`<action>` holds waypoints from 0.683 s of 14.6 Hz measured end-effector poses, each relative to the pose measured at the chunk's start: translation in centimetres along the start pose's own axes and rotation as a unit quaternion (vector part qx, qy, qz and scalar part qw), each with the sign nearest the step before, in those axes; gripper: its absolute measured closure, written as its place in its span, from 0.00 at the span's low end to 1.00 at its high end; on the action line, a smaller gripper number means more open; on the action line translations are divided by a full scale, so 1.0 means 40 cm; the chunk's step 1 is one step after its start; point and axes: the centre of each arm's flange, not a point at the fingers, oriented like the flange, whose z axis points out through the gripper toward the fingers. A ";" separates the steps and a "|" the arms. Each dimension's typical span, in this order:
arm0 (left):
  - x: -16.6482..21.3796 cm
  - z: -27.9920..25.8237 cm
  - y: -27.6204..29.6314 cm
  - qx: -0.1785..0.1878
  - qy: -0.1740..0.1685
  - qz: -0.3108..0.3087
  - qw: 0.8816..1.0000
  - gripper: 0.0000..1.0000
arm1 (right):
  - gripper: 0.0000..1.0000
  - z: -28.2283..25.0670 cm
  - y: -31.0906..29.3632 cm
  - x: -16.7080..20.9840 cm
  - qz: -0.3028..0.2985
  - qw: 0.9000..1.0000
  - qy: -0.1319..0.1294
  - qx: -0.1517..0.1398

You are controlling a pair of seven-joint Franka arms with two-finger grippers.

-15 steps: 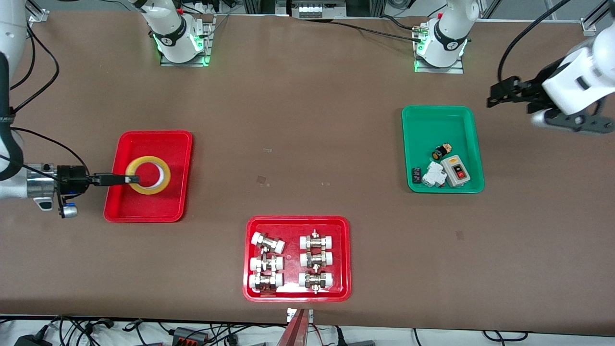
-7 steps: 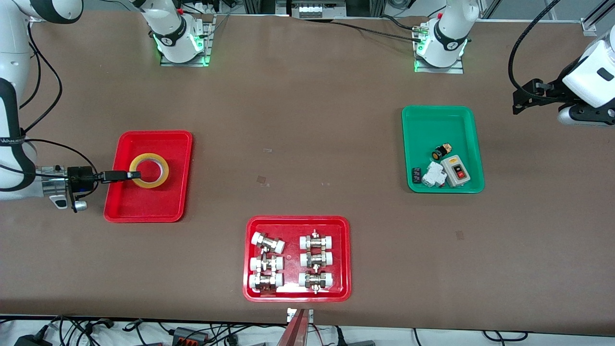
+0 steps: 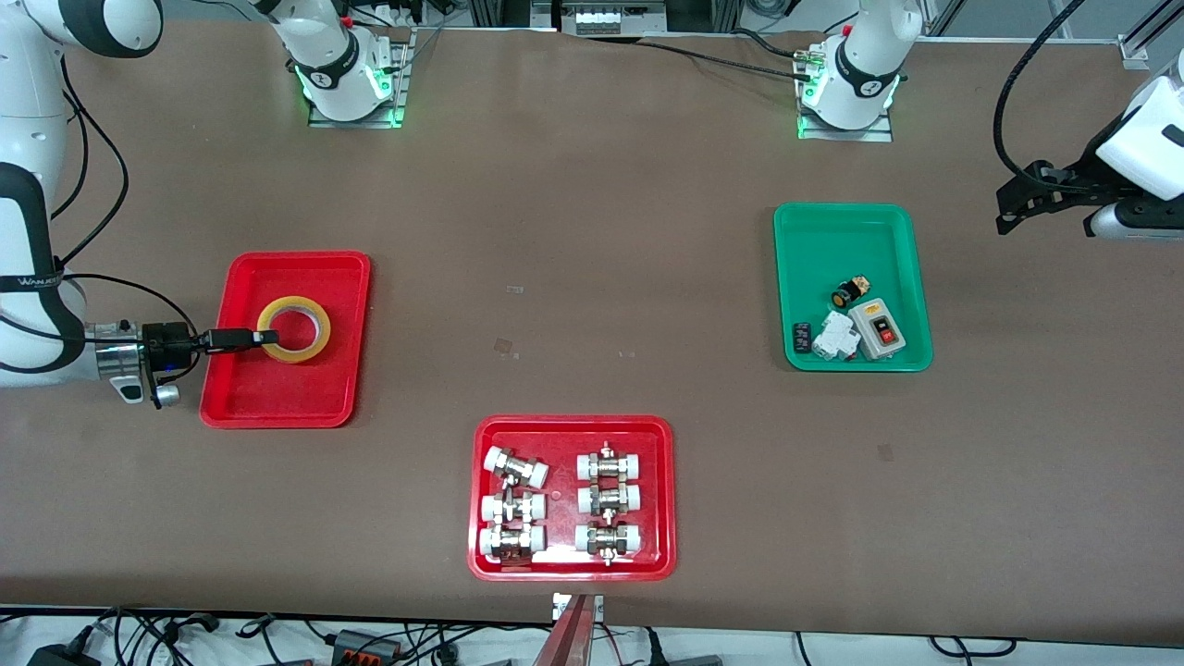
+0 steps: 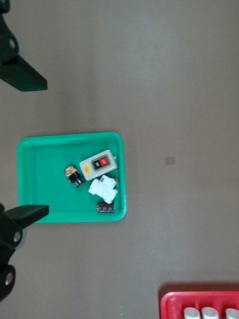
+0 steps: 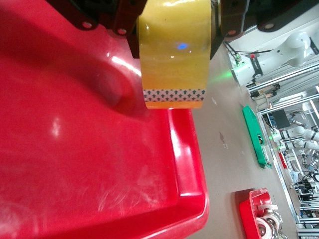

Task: Left arm passes tape to right arm into tray
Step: 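Set the tape roll flat in the empty red tray with the right gripper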

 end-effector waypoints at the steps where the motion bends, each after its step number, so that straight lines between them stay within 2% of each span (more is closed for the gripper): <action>1: 0.000 -0.003 0.000 0.000 0.003 0.000 1.000 0.00 | 0.47 0.002 0.004 0.001 -0.001 1.000 0.001 -0.001; 4: -0.002 -0.017 0.004 0.000 0.013 0.001 1.000 0.00 | 0.47 0.005 0.008 0.004 -0.002 1.000 0.003 -0.002; 5: -0.005 -0.024 0.004 -0.002 0.016 0.000 1.000 0.00 | 0.43 0.006 0.007 0.005 -0.002 1.000 0.003 -0.002; 7: -0.010 -0.035 -0.004 -0.015 0.020 -0.006 1.000 0.00 | 0.28 0.008 0.006 0.006 -0.003 1.000 0.003 -0.002; 8: -0.013 -0.038 -0.011 -0.020 0.019 -0.011 1.000 0.00 | 0.16 0.008 0.005 0.006 -0.004 1.000 0.003 -0.002; 10: -0.026 -0.040 -0.014 -0.024 0.003 -0.016 1.000 0.00 | 0.00 0.013 0.003 0.007 -0.007 1.000 -0.002 -0.008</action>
